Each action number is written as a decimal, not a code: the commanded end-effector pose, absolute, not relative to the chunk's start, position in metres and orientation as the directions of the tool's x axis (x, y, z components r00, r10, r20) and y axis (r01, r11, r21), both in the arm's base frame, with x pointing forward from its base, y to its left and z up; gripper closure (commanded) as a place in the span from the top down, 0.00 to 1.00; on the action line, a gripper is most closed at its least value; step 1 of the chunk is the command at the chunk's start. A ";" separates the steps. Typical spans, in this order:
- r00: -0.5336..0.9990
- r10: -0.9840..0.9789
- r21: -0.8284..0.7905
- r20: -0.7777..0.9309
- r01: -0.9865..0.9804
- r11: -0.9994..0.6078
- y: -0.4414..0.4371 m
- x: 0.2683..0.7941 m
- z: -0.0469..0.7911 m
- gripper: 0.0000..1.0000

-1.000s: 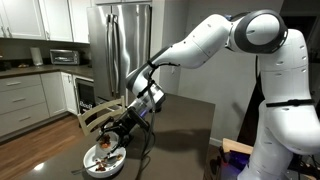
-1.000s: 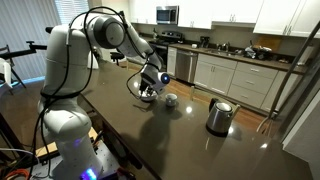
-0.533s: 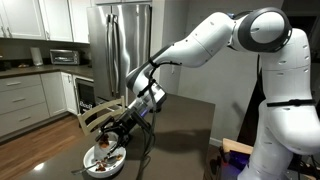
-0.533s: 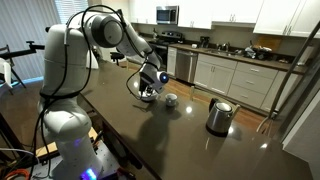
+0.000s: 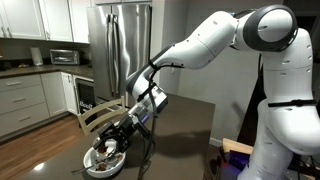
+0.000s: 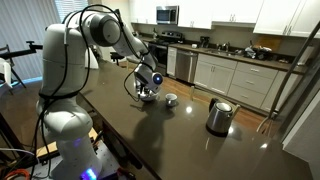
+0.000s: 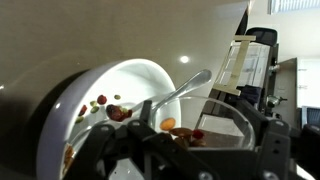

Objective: Pick up the glass cup and pour some of it's content into the bowl

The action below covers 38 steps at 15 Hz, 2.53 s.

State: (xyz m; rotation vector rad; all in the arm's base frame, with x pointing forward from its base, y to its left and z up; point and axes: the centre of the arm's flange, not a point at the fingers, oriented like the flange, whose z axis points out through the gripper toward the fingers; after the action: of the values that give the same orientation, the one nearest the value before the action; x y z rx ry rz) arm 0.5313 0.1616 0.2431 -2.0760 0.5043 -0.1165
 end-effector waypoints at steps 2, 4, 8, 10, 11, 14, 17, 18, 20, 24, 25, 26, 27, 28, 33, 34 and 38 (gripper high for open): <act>0.914 -0.404 -0.849 -0.040 -0.245 -0.469 0.165 0.527 0.251 0.59; 0.914 -0.405 -0.851 -0.007 -0.218 -0.477 0.163 0.530 0.251 0.59; 0.908 -0.418 -0.855 0.036 -0.189 -0.483 0.157 0.538 0.253 0.59; 0.905 -0.421 -0.858 0.064 -0.165 -0.487 0.155 0.543 0.253 0.59; 0.904 -0.419 -0.859 0.080 -0.151 -0.489 0.154 0.545 0.253 0.59; 0.902 -0.415 -0.863 0.119 -0.113 -0.493 0.155 0.547 0.252 0.59; 0.899 -0.407 -0.864 0.164 -0.068 -0.499 0.156 0.543 0.252 0.59; 0.897 -0.404 -0.864 0.177 -0.055 -0.501 0.156 0.542 0.252 0.59; 0.894 -0.401 -0.865 0.200 -0.032 -0.501 0.155 0.540 0.253 0.59; 0.885 -0.397 -0.863 0.242 0.010 -0.505 0.155 0.538 0.253 0.59; 0.883 -0.397 -0.862 0.251 0.018 -0.506 0.155 0.537 0.253 0.59; 0.880 -0.396 -0.861 0.262 0.028 -0.507 0.155 0.536 0.252 0.59; 0.878 -0.395 -0.860 0.270 0.035 -0.509 0.155 0.536 0.252 0.59; 0.876 -0.393 -0.858 0.279 0.044 -0.512 0.155 0.535 0.251 0.59; 0.881 -0.391 -0.857 0.265 0.029 -0.515 0.152 0.532 0.250 0.59; 0.884 -0.380 -0.853 0.272 0.038 -0.520 0.153 0.540 0.246 0.84; 0.887 -0.379 -0.852 0.264 0.030 -0.523 0.152 0.537 0.242 0.84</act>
State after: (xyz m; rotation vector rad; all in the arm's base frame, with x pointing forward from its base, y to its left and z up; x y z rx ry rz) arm 0.5365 0.1520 0.2424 -2.0657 0.2522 -0.5232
